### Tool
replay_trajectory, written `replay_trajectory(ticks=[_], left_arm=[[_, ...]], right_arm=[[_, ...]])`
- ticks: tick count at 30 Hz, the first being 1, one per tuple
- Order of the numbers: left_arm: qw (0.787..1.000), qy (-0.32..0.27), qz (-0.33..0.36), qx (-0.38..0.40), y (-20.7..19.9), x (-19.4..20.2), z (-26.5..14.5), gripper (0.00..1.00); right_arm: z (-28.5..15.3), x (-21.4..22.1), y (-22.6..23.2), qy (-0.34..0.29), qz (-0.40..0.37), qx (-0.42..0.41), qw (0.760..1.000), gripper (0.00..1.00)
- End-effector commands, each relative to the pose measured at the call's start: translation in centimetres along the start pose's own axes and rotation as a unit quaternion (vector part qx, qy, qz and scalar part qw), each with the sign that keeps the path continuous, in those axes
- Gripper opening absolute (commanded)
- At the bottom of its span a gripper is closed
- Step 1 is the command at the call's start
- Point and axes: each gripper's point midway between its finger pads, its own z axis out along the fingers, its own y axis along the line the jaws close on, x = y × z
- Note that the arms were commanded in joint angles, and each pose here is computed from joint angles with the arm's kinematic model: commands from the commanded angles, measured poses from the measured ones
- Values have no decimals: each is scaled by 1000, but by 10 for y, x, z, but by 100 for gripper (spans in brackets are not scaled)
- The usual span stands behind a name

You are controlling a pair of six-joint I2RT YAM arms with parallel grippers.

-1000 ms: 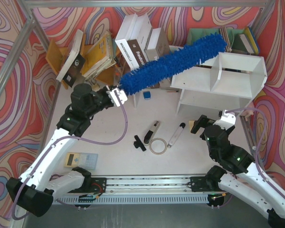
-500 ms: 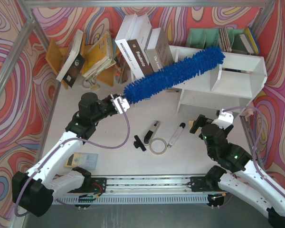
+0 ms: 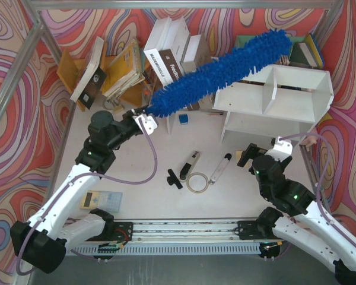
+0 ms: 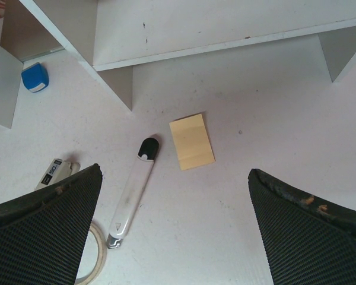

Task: Dust the bookshelf with a duster

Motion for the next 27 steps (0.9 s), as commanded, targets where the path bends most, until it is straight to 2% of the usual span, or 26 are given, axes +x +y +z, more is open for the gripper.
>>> replay_trajectory(ticks=[1,7,17,27], left_arm=[[999,-30,-11,-10,5,-9,5,0],[998,-34,-59,-1,-23,12,10,0],[994,-33,-91,41,-70,23,19,0],[997,-48,-59,-2,-20,-14,9,0]], right_arm=[[-3,-8,-4,-13,15,7,1000,99],[-2,-8,-4,-14,15,8,1000,99],[-1,-9,-3,-15,12,9,1000,99],[-2,-9,-3,-16,15,6,1000,99]])
